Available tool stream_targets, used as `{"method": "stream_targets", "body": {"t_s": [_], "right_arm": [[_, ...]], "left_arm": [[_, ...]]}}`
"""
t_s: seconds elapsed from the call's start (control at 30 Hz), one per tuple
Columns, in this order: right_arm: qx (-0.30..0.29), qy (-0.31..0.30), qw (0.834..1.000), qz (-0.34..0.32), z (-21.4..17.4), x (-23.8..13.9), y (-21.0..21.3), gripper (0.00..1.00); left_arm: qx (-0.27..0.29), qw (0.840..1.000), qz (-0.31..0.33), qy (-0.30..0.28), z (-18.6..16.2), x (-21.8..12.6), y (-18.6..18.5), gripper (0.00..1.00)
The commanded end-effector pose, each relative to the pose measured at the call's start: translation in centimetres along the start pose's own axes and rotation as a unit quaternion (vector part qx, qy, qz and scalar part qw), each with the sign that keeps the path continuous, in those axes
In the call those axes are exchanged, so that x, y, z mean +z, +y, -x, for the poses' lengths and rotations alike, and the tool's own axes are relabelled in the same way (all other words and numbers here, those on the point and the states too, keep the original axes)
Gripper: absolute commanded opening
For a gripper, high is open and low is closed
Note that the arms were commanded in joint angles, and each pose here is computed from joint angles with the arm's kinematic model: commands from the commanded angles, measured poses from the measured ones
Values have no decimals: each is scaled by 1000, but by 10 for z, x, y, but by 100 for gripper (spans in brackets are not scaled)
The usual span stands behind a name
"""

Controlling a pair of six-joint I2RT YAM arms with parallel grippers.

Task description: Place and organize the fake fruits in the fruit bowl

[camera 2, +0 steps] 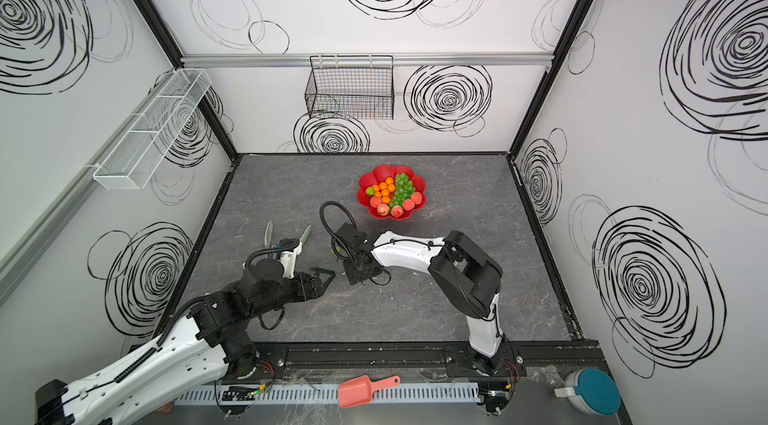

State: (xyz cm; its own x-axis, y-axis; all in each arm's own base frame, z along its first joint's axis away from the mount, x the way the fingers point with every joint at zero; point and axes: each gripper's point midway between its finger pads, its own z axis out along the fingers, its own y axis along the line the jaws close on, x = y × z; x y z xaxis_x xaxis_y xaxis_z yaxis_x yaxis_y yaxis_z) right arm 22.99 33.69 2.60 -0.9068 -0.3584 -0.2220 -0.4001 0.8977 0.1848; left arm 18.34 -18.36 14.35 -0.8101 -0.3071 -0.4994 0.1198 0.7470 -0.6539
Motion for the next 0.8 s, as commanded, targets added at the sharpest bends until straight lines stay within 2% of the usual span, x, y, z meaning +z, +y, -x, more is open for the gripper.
{"method": "stream_targets", "body": {"t_s": [0.0, 0.77], "right_arm": [[4, -10, 1000, -7, 10, -1, 2, 52], [-6, 9, 999, -31, 0, 11, -5, 41]], "left_arm": [[1, 1000, -11, -19, 10, -3, -9, 96], [7, 1000, -4, -21, 15, -3, -8, 96]]}}
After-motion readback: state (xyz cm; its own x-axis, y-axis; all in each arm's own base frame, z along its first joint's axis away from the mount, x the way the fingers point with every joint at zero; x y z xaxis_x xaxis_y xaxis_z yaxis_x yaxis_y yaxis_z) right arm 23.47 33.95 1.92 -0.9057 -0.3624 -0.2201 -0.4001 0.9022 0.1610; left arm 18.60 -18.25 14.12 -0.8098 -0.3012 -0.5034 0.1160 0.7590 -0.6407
